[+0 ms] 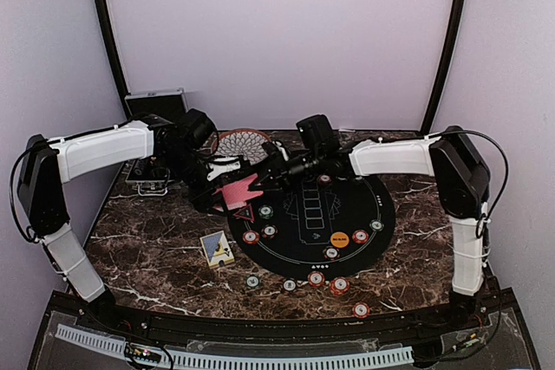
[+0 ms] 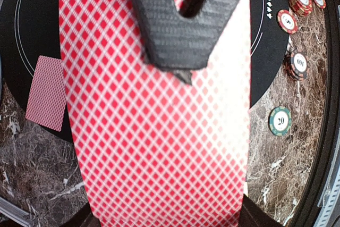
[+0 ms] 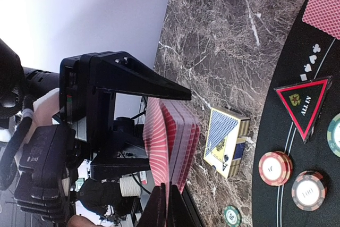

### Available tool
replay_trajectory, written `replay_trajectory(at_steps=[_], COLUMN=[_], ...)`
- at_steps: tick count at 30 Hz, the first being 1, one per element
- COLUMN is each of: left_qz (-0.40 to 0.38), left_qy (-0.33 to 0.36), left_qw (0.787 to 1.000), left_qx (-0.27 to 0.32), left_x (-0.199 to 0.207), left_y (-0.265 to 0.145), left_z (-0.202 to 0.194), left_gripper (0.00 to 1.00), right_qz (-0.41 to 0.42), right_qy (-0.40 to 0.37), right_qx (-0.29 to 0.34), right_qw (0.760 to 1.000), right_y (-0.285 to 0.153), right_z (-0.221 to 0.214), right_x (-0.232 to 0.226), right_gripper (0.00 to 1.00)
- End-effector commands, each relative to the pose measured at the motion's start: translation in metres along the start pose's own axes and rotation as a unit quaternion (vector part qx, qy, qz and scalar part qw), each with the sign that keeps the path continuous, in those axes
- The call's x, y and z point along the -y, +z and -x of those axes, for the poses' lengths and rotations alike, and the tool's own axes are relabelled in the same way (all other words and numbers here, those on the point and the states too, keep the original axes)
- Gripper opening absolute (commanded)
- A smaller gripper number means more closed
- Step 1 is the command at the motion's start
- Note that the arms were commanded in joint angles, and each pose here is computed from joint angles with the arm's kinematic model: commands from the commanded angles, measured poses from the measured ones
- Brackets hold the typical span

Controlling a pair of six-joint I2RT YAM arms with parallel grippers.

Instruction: Distribute texas hold em gaming equipment

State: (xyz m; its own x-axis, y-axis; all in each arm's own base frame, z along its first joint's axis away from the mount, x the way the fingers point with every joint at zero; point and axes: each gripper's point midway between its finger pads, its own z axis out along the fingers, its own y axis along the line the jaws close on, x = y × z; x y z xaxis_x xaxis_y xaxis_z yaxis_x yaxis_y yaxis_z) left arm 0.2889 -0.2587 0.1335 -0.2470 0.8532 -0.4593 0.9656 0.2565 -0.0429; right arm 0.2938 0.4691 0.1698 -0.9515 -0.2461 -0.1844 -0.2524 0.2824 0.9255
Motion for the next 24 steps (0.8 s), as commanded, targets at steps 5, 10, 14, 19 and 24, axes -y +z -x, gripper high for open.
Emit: replay_trajectory(at_steps=[5,10,14,19,24], left_qz=[0.009,0.009,0.01,0.012,0.009], left_qy=[0.012,0.015,0.019,0.022,0.022], left_qw=[1.0,1.0,1.0,1.0,1.0], left_qx=[0.019,0.014,0.012,0.01,0.007], left_x=[-0.001,0.0,0.0,-0.001,0.0], left_y=[-0.012,-0.012,-0.013,-0.013,-0.011], left_z=[0.011,0.009,0.007,0.008,0.006], left_gripper=[0.02,0.02,0.02,0.02,0.02], right_qz=[-0.022,-0.055,-0.109,-0.177,-0.22], right_qy=[-0.013,-0.005,0.005,0.023,0.044], right_qx=[0.018,0.057,0.104,0.164,0.186], right_qw=[1.0,0.997,0.989,0.97,0.957], right_y=[-0.029,-0.072,-0.118,-0.173,-0.2], right_z=[0.005,0.025,0.052,0.084,0.114], right_x=[-0.001,0.018,0.049,0.096,0.14], right_gripper=[0.0,0.0,0.0,0.0,0.0])
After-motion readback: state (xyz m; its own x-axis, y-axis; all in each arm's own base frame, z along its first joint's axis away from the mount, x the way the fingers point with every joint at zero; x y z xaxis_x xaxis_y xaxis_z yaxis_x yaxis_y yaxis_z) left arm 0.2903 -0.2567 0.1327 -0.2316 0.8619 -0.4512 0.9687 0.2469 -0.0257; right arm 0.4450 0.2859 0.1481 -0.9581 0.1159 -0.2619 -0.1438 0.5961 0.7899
